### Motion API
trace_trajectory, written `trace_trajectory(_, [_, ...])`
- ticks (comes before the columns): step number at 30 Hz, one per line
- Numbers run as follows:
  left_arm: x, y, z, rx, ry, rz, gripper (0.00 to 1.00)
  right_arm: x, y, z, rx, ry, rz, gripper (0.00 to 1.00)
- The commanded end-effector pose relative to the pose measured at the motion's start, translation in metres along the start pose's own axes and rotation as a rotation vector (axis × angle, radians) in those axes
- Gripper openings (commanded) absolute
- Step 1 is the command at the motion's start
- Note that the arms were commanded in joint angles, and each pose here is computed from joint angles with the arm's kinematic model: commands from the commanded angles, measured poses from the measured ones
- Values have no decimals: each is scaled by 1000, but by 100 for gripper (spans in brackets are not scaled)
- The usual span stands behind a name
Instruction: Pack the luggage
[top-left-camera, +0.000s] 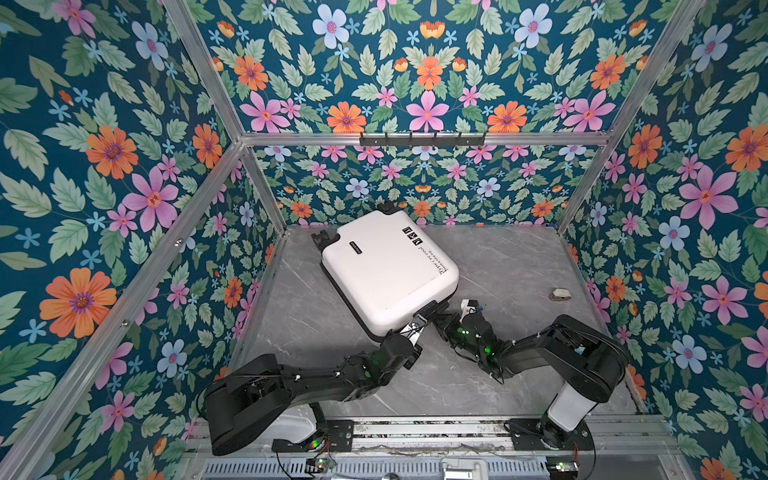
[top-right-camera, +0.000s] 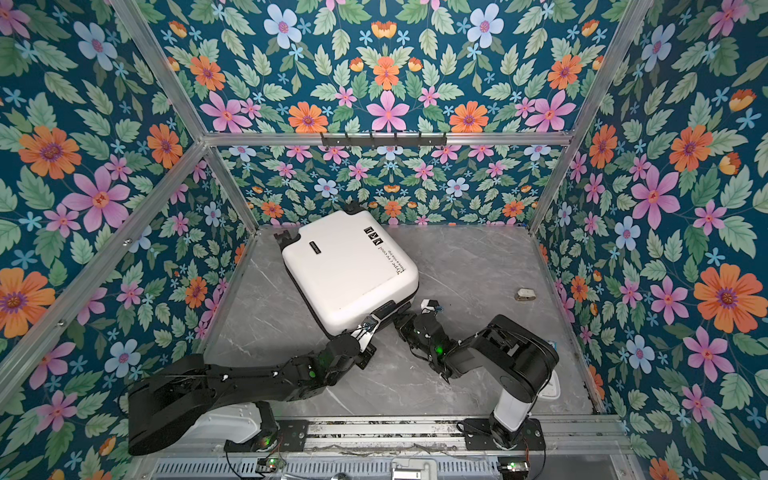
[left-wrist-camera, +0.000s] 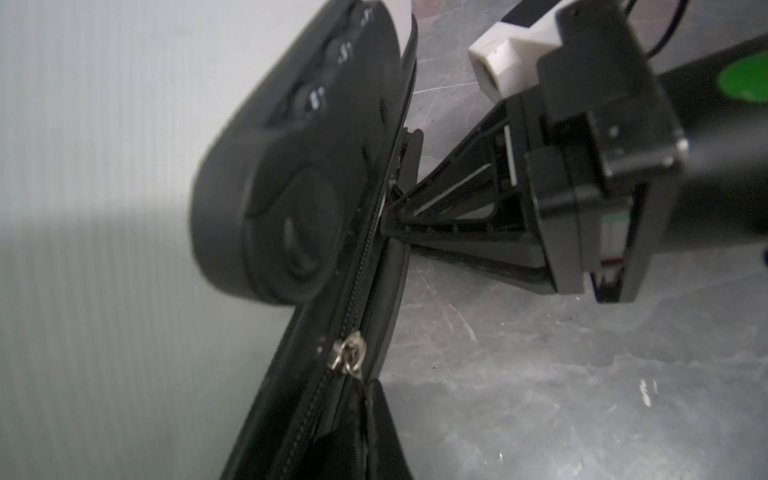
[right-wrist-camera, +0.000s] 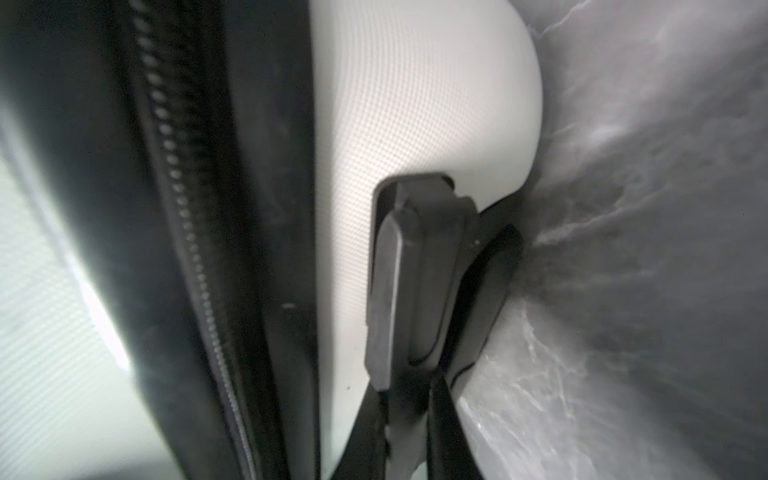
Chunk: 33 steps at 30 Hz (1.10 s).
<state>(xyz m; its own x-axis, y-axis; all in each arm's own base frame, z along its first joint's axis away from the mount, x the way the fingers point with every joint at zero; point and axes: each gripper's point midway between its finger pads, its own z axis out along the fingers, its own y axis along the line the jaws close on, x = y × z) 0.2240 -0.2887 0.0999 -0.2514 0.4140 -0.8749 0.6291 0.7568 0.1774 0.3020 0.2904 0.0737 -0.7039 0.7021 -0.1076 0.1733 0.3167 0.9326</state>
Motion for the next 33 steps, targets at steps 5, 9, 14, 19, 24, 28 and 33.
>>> trace_trajectory(5, [-82,-54,-1,235,-275,-54,0,43,-3,-3,4,191,-41,0])
trace_trajectory(9, [-89,-60,5,242,-292,-57,0,43,-3,-7,8,186,-48,0])
trace_trajectory(14, [-99,-69,13,264,-307,-51,0,42,-4,-13,5,178,-49,0])
trace_trajectory(19, [-102,-77,20,287,-308,-46,0,37,-4,-24,2,157,-45,0])
trace_trajectory(24, [-102,-71,14,271,-304,-67,0,30,-16,-35,59,126,-50,0])
trace_trajectory(28, [-107,-50,-3,206,-299,-119,12,20,-27,-49,150,101,-88,15])
trace_trajectory(33, [-107,-13,-32,83,-254,-218,38,-1,-30,-76,263,68,-192,54])
